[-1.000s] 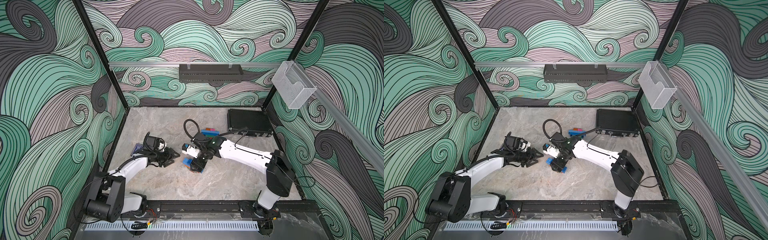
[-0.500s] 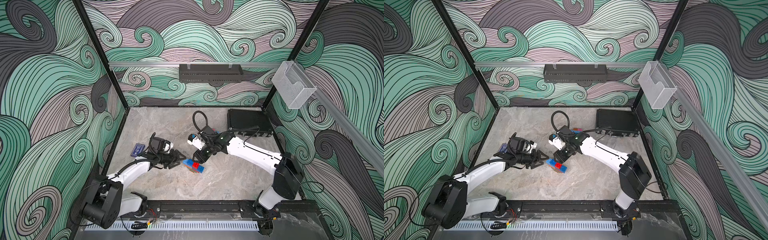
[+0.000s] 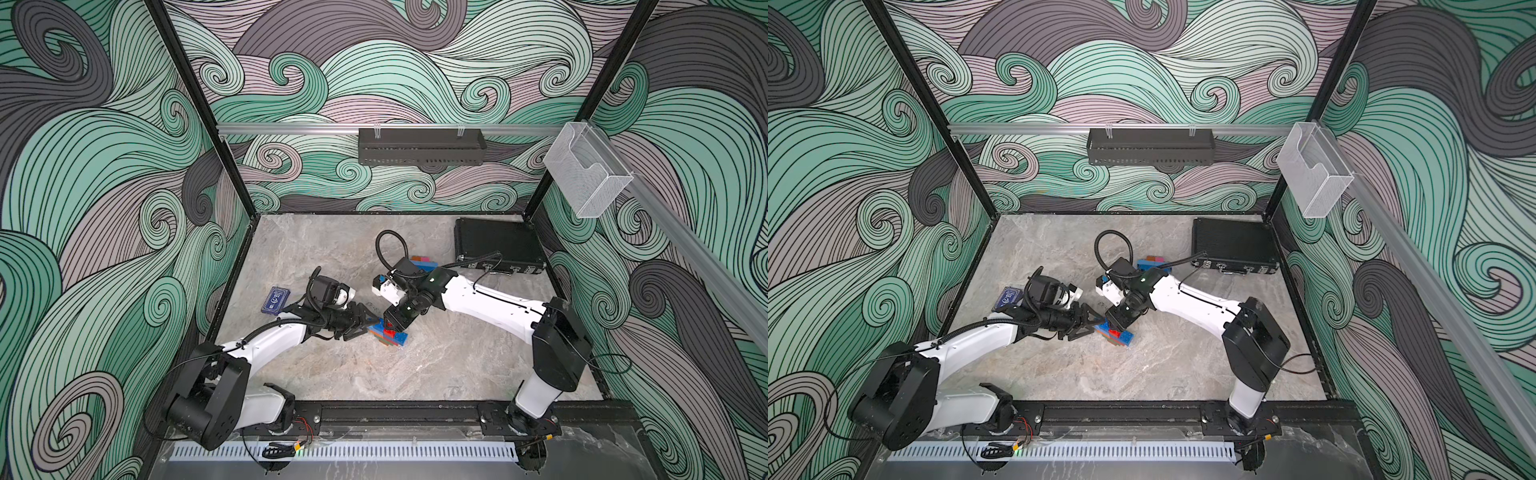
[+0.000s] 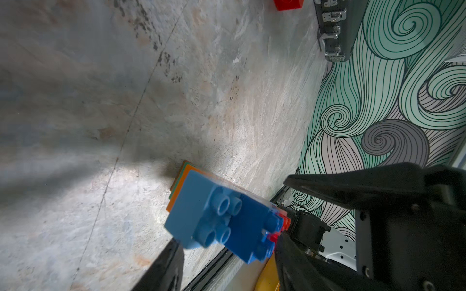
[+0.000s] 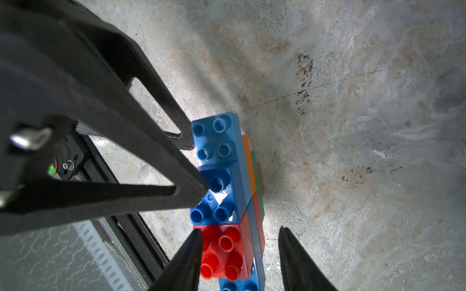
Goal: Assemble a heart with lego
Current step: Assemble the lego brick with the lego brick.
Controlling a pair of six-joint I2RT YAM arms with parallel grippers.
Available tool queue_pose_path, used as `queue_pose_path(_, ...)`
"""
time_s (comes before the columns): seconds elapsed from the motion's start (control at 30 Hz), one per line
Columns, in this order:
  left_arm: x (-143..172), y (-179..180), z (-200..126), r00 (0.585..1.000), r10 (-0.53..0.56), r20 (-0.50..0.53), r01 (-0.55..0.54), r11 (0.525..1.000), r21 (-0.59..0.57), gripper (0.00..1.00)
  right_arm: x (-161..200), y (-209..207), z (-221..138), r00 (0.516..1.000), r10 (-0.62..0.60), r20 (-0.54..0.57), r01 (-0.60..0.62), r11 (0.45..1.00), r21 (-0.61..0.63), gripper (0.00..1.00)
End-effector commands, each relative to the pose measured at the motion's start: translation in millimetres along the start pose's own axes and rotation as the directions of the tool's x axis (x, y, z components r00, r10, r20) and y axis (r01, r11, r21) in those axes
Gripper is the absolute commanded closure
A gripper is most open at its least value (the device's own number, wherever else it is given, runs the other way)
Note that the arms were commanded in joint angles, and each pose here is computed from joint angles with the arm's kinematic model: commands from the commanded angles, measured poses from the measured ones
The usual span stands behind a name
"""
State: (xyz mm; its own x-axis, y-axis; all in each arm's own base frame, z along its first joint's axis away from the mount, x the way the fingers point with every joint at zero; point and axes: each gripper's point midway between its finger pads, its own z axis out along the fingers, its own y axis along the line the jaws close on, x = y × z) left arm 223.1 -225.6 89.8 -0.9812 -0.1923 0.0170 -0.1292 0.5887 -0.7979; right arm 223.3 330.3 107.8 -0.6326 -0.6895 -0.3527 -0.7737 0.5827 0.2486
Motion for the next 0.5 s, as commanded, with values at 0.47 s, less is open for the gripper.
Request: queue_pose_path(0.47,6,13,13,1.0,0.0,-0.011,-0.001,0.998,-0.064,0.5,14,-1,2,0.999,-0.006,-0.044,0.007,1.0,0.019,0.47)
